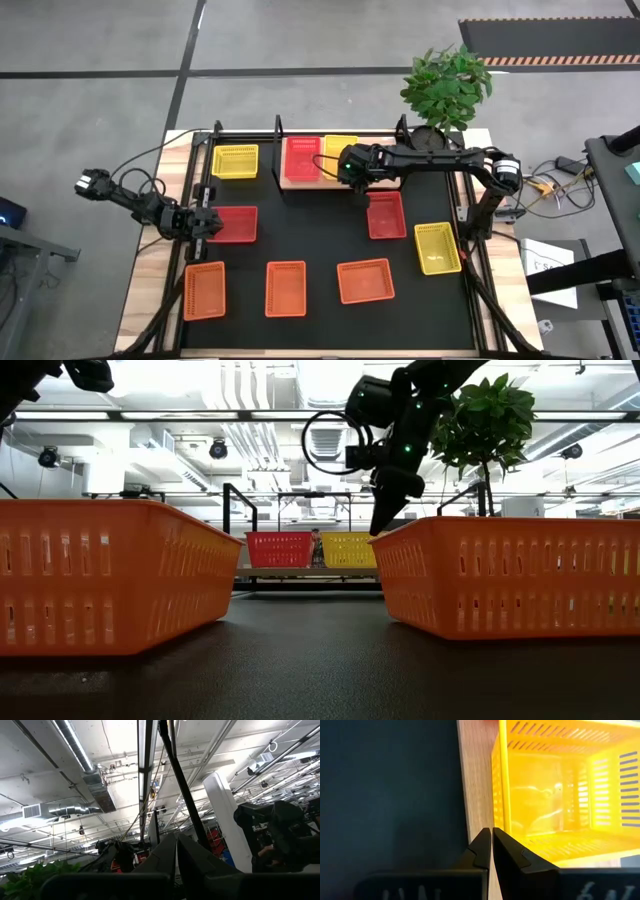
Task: Stack baskets on shelf by color
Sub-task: Put the middle yellow bin on the shelf
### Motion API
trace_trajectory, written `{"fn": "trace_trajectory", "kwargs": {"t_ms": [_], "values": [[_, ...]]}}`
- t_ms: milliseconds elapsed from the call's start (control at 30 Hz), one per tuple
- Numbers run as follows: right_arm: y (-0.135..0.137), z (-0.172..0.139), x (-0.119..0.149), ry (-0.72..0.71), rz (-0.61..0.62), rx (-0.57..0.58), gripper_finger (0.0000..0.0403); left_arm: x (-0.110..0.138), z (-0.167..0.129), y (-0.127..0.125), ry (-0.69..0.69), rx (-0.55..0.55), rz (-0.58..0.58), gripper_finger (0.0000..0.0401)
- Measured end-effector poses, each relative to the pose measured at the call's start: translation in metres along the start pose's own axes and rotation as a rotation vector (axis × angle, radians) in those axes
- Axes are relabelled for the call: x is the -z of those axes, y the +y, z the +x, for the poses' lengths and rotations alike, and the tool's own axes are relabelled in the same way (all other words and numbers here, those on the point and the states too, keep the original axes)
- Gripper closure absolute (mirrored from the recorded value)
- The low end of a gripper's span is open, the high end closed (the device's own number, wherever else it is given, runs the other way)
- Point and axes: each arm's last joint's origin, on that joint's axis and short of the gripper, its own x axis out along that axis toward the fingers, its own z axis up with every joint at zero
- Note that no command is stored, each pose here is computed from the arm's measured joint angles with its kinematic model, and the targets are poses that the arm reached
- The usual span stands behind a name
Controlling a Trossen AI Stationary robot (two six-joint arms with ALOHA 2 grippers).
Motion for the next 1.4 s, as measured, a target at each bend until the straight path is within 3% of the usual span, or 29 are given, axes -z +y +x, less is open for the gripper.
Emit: {"fn": "trace_trajectory", "kwargs": {"t_ms": [467,700,900,1033,1400], "values": [[-0.005,0.000,0.006,0.061,0.001,0.018,0.0394,0.000,0.000,0.000,0.001,0.000,0.000,0.0400],[0.001,-0.011,0.003,0.018,0.009,0.004,0.0394,0.000,0.000,0.000,0.000,0.000,-0.001,0.0400],[-0.007,-0.026,-0.009,-0.121,0.047,0.055,0.0394,0.000,0.000,0.000,-0.001,0.000,0.000,0.0400],[-0.016,-0.018,-0.019,-0.174,0.043,0.082,0.0394,0.000,0.000,0.000,-0.005,-0.002,0.000,0.0400],[-0.027,0.018,-0.020,-0.097,0.012,0.066,0.0394,-0.001,0.000,0.000,-0.009,-0.004,0.020,0.0400]]}}
